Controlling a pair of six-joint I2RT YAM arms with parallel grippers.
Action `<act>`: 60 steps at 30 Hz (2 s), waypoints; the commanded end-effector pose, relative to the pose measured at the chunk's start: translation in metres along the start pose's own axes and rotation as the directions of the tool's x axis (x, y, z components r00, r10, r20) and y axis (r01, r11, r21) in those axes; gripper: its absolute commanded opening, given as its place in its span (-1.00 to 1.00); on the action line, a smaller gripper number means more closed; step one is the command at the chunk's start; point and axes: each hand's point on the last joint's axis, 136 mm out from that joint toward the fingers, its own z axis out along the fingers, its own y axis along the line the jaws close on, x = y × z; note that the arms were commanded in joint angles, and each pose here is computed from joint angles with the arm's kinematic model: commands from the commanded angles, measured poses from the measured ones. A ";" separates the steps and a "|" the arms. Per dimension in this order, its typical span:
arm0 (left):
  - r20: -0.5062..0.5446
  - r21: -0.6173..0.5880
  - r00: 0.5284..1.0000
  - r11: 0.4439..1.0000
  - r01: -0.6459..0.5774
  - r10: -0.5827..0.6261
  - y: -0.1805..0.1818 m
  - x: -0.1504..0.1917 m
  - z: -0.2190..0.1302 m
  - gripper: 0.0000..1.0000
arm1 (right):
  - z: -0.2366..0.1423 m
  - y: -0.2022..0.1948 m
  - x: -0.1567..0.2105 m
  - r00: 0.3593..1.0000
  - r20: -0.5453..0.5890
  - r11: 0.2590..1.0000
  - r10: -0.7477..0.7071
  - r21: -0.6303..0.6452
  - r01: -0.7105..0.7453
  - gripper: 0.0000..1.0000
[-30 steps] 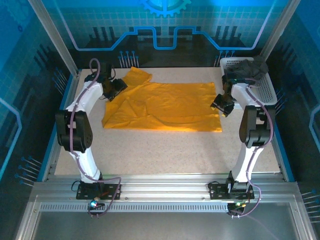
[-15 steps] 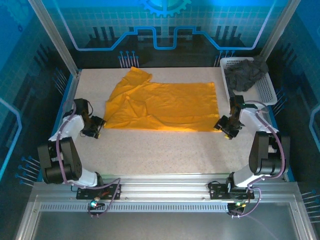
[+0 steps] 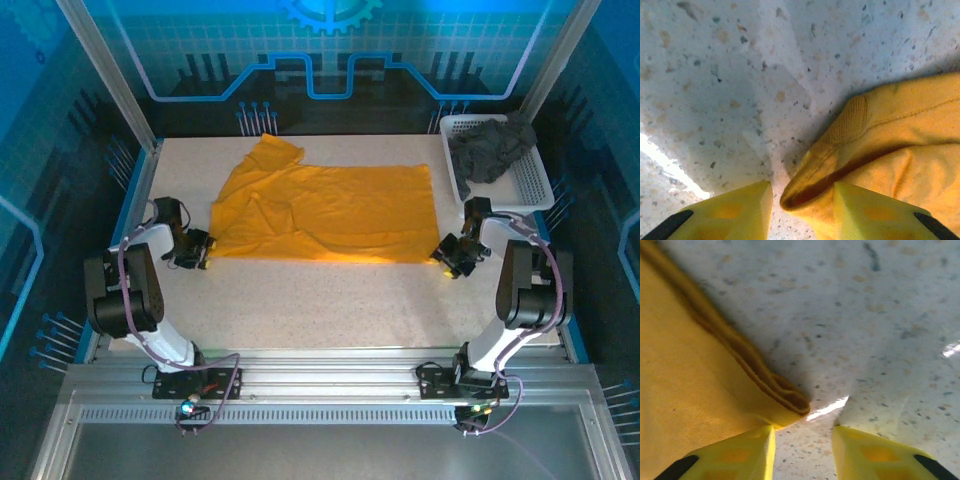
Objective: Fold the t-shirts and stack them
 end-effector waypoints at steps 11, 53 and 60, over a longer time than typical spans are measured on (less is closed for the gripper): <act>0.021 0.076 0.999 0.996 0.041 -0.043 -0.014 -0.028 -0.010 -0.61 | 0.011 0.006 -0.014 1.000 0.009 0.997 -0.010 0.072 0.009 -1.00; -0.012 -0.154 0.999 0.988 0.027 -0.030 0.036 0.000 -0.026 -1.00 | -0.014 -0.013 -0.011 0.993 0.034 0.973 -0.111 0.205 0.101 -1.00; -0.010 -0.200 1.000 0.980 0.019 -0.021 0.058 0.013 -0.042 -1.00 | -0.026 -0.032 0.011 0.994 0.000 0.961 -0.106 0.257 0.102 -1.00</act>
